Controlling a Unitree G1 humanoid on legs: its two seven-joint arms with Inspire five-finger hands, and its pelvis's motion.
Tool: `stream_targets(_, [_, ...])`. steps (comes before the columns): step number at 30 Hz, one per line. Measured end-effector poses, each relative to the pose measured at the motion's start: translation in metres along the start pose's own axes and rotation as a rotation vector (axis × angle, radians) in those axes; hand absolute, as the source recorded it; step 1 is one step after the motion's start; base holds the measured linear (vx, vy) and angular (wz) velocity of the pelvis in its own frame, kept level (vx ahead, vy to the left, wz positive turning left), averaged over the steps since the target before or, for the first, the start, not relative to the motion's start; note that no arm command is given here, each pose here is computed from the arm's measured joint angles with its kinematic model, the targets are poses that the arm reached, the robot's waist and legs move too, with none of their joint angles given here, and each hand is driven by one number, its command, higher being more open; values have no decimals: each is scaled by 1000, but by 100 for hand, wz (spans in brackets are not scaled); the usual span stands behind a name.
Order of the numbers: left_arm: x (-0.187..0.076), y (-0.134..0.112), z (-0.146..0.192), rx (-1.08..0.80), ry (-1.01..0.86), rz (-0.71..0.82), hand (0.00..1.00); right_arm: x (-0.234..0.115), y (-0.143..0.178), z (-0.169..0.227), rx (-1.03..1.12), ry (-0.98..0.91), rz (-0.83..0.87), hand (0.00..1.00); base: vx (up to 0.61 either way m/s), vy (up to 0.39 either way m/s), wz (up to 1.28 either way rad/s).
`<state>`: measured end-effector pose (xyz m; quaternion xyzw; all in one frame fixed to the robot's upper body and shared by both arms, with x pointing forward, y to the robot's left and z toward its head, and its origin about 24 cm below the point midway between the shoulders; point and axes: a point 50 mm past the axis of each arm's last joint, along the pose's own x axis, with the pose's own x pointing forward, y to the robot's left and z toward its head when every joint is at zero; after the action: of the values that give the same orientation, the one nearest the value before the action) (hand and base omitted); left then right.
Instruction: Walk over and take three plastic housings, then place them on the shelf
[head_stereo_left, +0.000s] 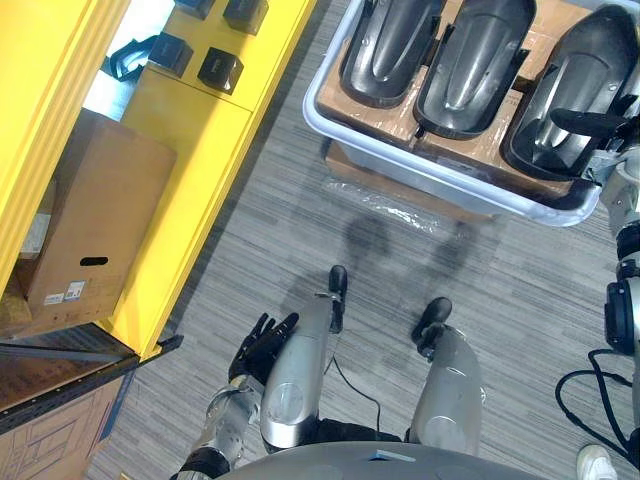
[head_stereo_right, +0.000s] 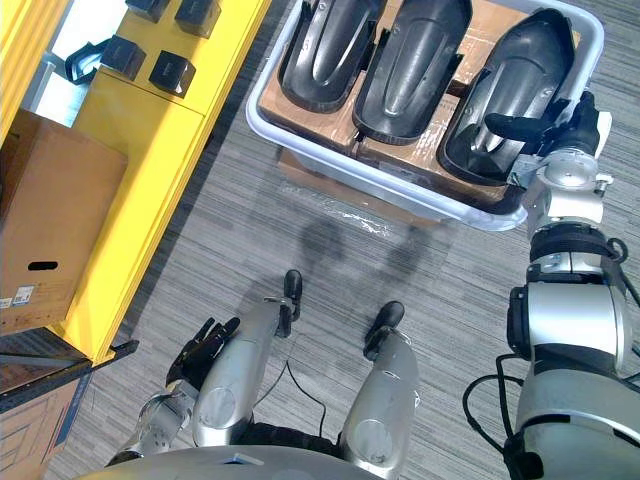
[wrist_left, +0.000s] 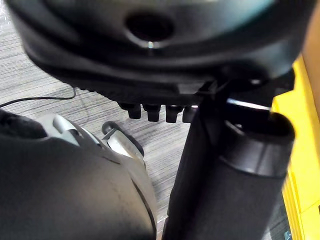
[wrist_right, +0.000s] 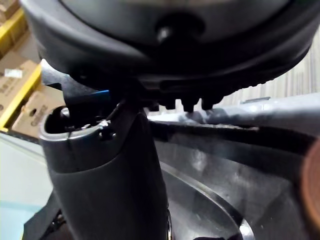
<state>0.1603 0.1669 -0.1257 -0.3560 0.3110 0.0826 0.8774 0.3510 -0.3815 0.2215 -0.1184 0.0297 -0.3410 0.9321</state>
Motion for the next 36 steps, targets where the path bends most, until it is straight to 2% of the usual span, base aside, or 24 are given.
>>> stream_targets(9, [0, 1, 0, 10, 5, -13, 100, 3, -31, -9, -173, 129, -64, 0, -8, -3, 2])
stream_targets(20, [-1, 1, 0, -1, -2, 4, 100, 2, -25, -20, -168, 198, -49, 0, 0, 0, -1])
stream_targets(29, [-1, 3, 0, -9, -6, 26, 100, 0, -38, -26, -153, 192, -221, 0, 3, 8, -3])
stream_targets(33, [-9, 11, -5, -26, -5, 48, 100, -3, -25, -14, -152, 30, -229, 0, -3, 3, -7])
stream_targets(35, [-13, 13, -6, -44, -20, 54, 100, -9, -15, -1, -135, -106, -208, 0, 44, -14, -12])
stream_targets(36, [-17, 13, 1, -84, -78, 47, 100, -23, -4, 12, -103, -267, -182, 0, 108, -47, -5])
